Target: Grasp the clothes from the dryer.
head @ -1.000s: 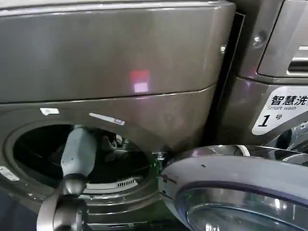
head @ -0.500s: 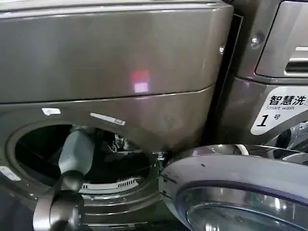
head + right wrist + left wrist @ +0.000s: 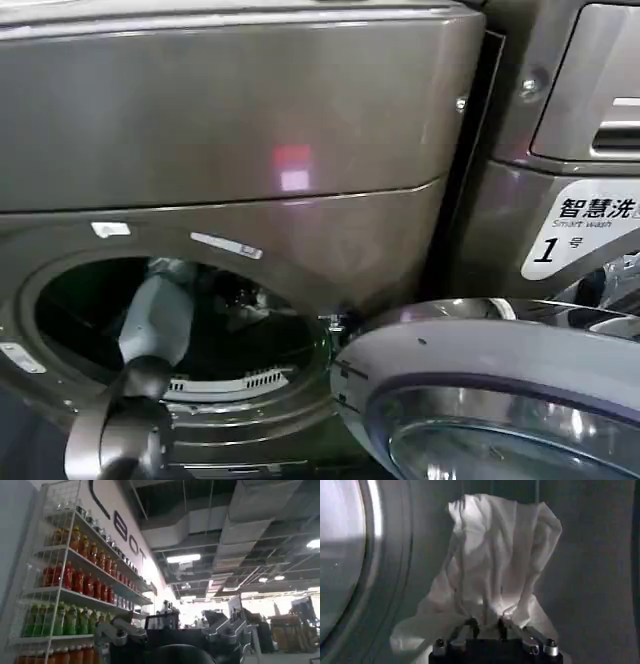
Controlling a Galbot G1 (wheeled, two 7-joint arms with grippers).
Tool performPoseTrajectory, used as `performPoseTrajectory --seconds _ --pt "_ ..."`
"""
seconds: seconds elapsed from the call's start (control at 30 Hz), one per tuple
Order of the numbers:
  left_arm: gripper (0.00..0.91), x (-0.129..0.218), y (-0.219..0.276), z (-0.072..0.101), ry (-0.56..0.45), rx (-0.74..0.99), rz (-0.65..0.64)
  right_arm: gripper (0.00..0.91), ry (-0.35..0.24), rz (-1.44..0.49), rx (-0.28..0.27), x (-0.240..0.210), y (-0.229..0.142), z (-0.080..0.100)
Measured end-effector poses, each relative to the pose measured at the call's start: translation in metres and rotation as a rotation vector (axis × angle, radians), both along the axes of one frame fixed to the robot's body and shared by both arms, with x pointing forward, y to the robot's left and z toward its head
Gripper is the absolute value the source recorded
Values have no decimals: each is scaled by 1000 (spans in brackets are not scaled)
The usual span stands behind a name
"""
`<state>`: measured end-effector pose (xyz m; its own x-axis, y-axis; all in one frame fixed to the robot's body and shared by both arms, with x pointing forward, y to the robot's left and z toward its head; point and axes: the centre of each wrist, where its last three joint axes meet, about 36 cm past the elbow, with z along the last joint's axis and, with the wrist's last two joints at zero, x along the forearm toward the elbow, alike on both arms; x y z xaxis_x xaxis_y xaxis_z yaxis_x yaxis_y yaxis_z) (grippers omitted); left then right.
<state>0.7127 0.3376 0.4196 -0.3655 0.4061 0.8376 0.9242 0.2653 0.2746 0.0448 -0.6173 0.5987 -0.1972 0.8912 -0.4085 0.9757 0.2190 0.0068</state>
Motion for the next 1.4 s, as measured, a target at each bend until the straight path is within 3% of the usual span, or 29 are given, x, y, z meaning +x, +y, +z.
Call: performPoseTrajectory --seconds 0.2,0.33,0.63,0.83,1.07,1.4 --pt "0 -5 0 3 -103 -31 55 907 4 1 9 0 1 -2" --pt "0 -6 -15 15 -252 -95 134 907 1 9 7 3 3 -2" --pt "0 -18 -46 41 -541 -302 443 907 12 18 4 5 6 -4" --pt "0 -27 -60 45 -668 -461 643 907 15 16 -8 6 6 -7" --pt "0 -37 -65 41 -724 -594 826 907 19 14 -17 7 5 -6" --pt "0 -41 -77 34 -726 -707 973 907 11 -24 -17 -1 3 -7"
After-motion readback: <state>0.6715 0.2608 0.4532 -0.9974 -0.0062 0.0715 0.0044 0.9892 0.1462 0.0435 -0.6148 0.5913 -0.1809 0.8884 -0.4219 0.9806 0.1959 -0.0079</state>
